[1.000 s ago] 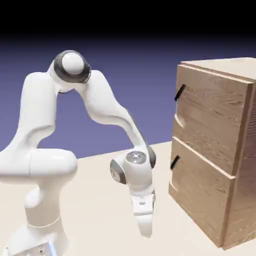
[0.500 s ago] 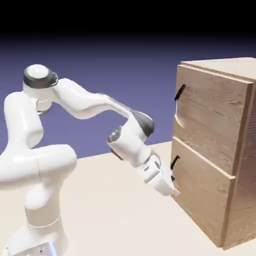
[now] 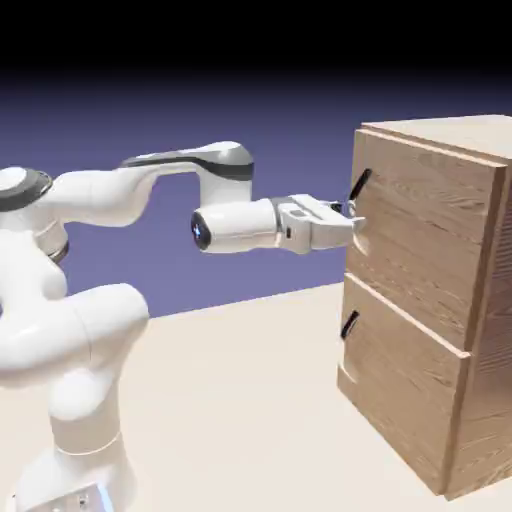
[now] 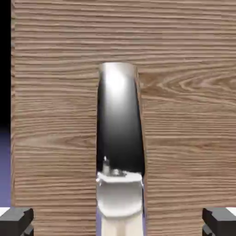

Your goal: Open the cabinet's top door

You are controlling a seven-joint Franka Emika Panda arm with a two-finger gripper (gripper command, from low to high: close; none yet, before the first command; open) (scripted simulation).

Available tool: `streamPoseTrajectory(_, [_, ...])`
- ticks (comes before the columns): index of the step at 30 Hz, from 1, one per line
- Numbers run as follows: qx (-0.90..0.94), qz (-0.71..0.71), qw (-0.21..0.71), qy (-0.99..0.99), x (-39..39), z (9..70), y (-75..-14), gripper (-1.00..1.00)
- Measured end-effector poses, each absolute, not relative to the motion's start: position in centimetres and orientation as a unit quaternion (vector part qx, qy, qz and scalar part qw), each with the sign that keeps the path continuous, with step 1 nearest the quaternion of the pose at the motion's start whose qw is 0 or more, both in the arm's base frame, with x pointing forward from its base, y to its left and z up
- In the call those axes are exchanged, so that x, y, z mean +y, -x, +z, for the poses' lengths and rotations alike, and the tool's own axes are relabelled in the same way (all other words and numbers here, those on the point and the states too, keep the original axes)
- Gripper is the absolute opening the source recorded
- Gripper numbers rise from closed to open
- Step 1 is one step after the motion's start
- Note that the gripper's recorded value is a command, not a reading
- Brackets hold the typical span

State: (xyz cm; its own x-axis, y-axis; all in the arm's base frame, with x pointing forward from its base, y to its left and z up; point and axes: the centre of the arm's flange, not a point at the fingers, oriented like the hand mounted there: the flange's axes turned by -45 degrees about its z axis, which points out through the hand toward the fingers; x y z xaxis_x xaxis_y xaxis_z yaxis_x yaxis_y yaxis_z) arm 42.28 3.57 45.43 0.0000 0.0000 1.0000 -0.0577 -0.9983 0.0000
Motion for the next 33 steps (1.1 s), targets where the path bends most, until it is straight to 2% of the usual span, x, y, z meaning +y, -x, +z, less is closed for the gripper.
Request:
streamPoseTrajectory(16, [0.116, 0.698, -0.116, -0.698, -3.4, 45.4, -32.5, -1.0])
streamPoseTrajectory(33, [0.237, 0.666, -0.237, -0.666, -12.6, 45.4, -26.4, -1.0])
